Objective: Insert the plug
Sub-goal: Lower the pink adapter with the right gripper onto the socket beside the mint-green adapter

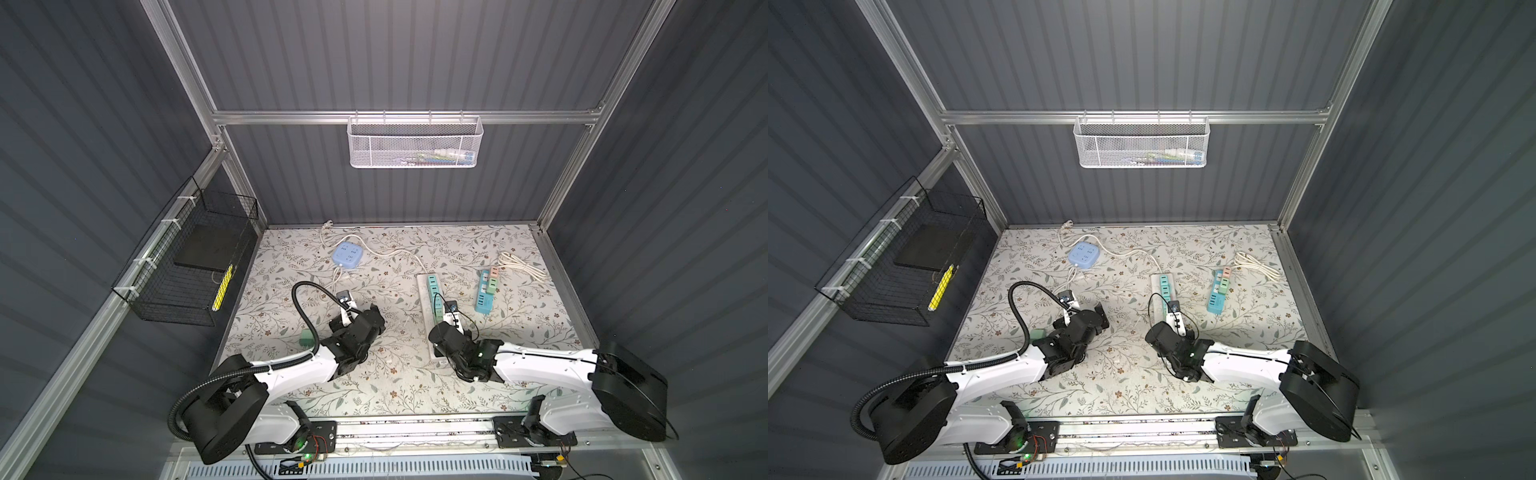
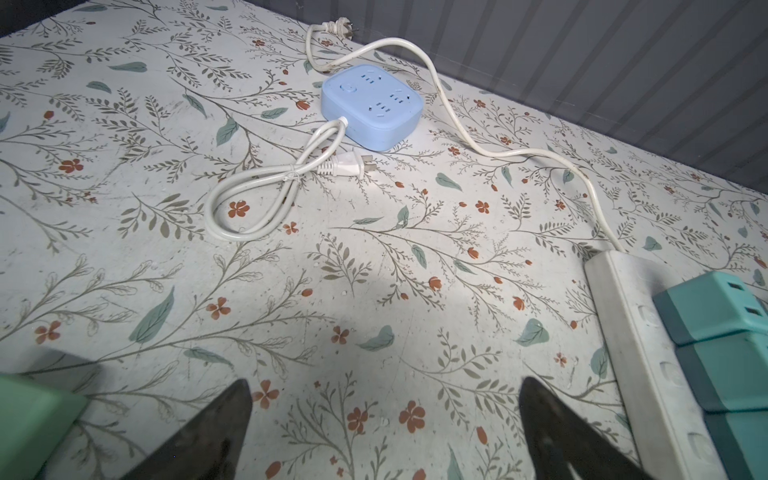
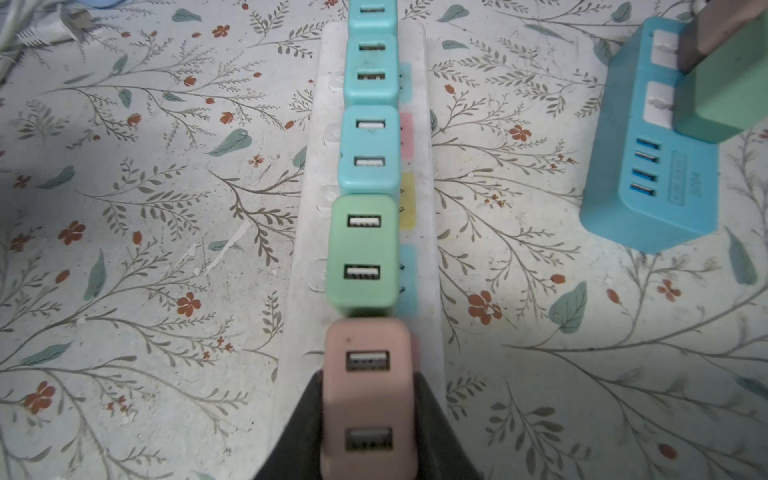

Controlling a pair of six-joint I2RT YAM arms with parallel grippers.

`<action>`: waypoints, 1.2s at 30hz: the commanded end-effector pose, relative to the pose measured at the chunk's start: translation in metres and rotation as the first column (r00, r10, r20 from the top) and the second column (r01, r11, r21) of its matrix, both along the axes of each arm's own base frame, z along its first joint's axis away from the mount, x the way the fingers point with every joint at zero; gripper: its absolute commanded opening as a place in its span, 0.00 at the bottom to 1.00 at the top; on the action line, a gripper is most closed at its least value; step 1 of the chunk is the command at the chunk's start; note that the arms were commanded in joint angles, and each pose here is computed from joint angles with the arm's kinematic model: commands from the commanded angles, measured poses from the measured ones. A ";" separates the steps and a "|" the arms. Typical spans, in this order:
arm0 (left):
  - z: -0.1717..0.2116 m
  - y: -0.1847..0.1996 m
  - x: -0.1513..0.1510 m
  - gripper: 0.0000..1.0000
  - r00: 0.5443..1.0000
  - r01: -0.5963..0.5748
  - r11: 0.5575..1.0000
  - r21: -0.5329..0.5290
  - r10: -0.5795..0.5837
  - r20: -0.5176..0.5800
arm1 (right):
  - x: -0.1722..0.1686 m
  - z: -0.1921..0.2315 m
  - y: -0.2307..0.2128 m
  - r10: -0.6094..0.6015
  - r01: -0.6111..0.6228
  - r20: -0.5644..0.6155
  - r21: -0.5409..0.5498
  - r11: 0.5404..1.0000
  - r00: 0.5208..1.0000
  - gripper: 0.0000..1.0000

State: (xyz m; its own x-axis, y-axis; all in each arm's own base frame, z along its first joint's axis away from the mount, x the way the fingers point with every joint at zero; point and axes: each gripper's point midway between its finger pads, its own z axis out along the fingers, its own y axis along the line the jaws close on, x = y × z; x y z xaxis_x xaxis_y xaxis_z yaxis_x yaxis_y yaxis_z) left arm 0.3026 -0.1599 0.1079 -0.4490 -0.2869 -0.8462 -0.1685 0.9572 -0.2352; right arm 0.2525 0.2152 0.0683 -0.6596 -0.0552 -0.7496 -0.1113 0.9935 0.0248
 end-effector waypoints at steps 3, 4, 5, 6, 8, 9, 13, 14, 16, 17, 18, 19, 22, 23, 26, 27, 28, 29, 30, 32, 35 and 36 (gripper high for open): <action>0.003 0.008 -0.002 1.00 1.000 -0.007 1.000 0.014 0.007 0.010 | -0.018 -0.040 -0.020 -0.047 0.026 -0.123 -0.161 0.987 0.991 0.19; 0.003 0.008 -0.002 1.00 1.000 -0.009 1.000 0.013 0.009 0.011 | -0.020 -0.045 -0.020 -0.051 0.027 -0.137 -0.168 0.985 0.989 0.19; 0.003 0.009 -0.002 1.00 1.000 -0.009 1.000 0.014 0.009 0.010 | -0.022 -0.051 -0.020 -0.056 0.029 -0.155 -0.173 0.984 0.986 0.19; 0.002 0.010 -0.003 1.00 1.000 -0.010 1.000 0.015 0.010 0.009 | -0.024 -0.057 -0.020 -0.062 0.031 -0.170 -0.176 0.984 0.983 0.20; 0.003 0.010 -0.003 1.00 1.000 -0.012 1.000 0.014 0.012 0.012 | -0.025 -0.063 -0.021 -0.074 0.042 -0.180 -0.176 0.983 0.981 0.19; 0.003 0.011 -0.003 1.00 1.000 -0.014 1.000 0.015 0.013 0.013 | -0.024 -0.064 -0.022 -0.082 0.050 -0.175 -0.182 0.982 0.981 0.20; 0.004 0.012 -0.003 1.00 1.000 -0.017 1.000 0.017 0.017 0.015 | -0.008 -0.055 -0.020 -0.082 0.057 -0.121 -0.200 0.978 0.989 0.22; 0.005 0.013 -0.003 1.00 1.000 -0.017 1.000 0.015 0.017 0.017 | -0.002 -0.054 -0.018 -0.076 0.051 -0.118 -0.198 0.979 0.990 0.22; 0.007 0.013 -0.004 1.00 1.000 -0.017 1.000 0.015 0.017 0.020 | 0.010 -0.052 -0.016 -0.075 0.052 -0.112 -0.194 0.980 0.991 0.22; 0.008 0.014 -0.004 1.00 1.000 -0.018 1.000 0.015 0.018 0.022 | 0.019 -0.052 -0.016 -0.073 0.051 -0.110 -0.190 0.981 0.991 0.23; 0.009 0.015 -0.004 1.00 1.000 -0.021 1.000 0.016 0.021 0.024 | 0.025 -0.051 -0.016 -0.072 0.051 -0.111 -0.184 0.982 0.991 0.23; 0.011 0.017 -0.005 1.00 0.999 -0.024 1.000 0.017 0.023 0.027 | 0.032 -0.051 -0.017 -0.072 0.051 -0.111 -0.178 0.983 0.991 0.23; 0.016 0.021 -0.007 1.00 0.999 -0.032 0.999 0.017 0.031 0.039 | 0.056 -0.051 -0.022 -0.071 0.050 -0.128 -0.159 0.986 0.989 0.24; 0.017 0.022 -0.008 1.00 0.999 -0.035 0.999 0.016 0.034 0.042 | 0.064 -0.053 -0.024 -0.070 0.047 -0.143 -0.157 0.987 0.987 0.25; 0.021 0.028 -0.010 1.00 0.997 -0.049 0.999 0.020 0.048 0.052 | 0.084 -0.058 -0.028 -0.071 0.046 -0.168 -0.150 0.988 0.983 0.27; 0.023 0.029 -0.010 1.00 0.997 -0.054 0.998 0.021 0.053 0.057 | 0.089 -0.058 -0.029 -0.075 0.049 -0.168 -0.153 0.987 0.983 0.27; 0.024 0.032 -0.011 1.00 0.996 -0.065 0.998 0.019 0.064 0.060 | 0.094 -0.057 -0.030 -0.080 0.053 -0.163 -0.162 0.985 0.983 0.27; 0.025 0.035 -0.012 1.00 0.995 -0.076 0.997 0.015 0.075 0.063 | 0.099 -0.055 -0.030 -0.079 0.051 -0.159 -0.173 0.984 0.984 0.28; 0.024 0.037 -0.013 1.00 0.995 -0.081 0.997 0.011 0.080 0.065 | 0.103 -0.053 -0.030 -0.078 0.049 -0.156 -0.180 0.982 0.985 0.28; 0.024 0.041 -0.016 1.00 0.993 -0.092 0.996 -0.003 0.092 0.072 | 0.109 -0.051 -0.028 -0.073 0.045 -0.153 -0.179 0.983 0.985 0.28; 0.026 0.045 -0.019 1.00 0.992 -0.100 0.995 -0.008 0.100 0.076 | 0.113 -0.047 -0.022 -0.056 0.031 -0.159 -0.156 0.987 0.986 0.31; 0.026 0.046 -0.019 1.00 0.992 -0.101 0.995 -0.007 0.101 0.077 | 0.114 -0.043 -0.019 -0.049 0.027 -0.156 -0.140 0.990 0.986 0.32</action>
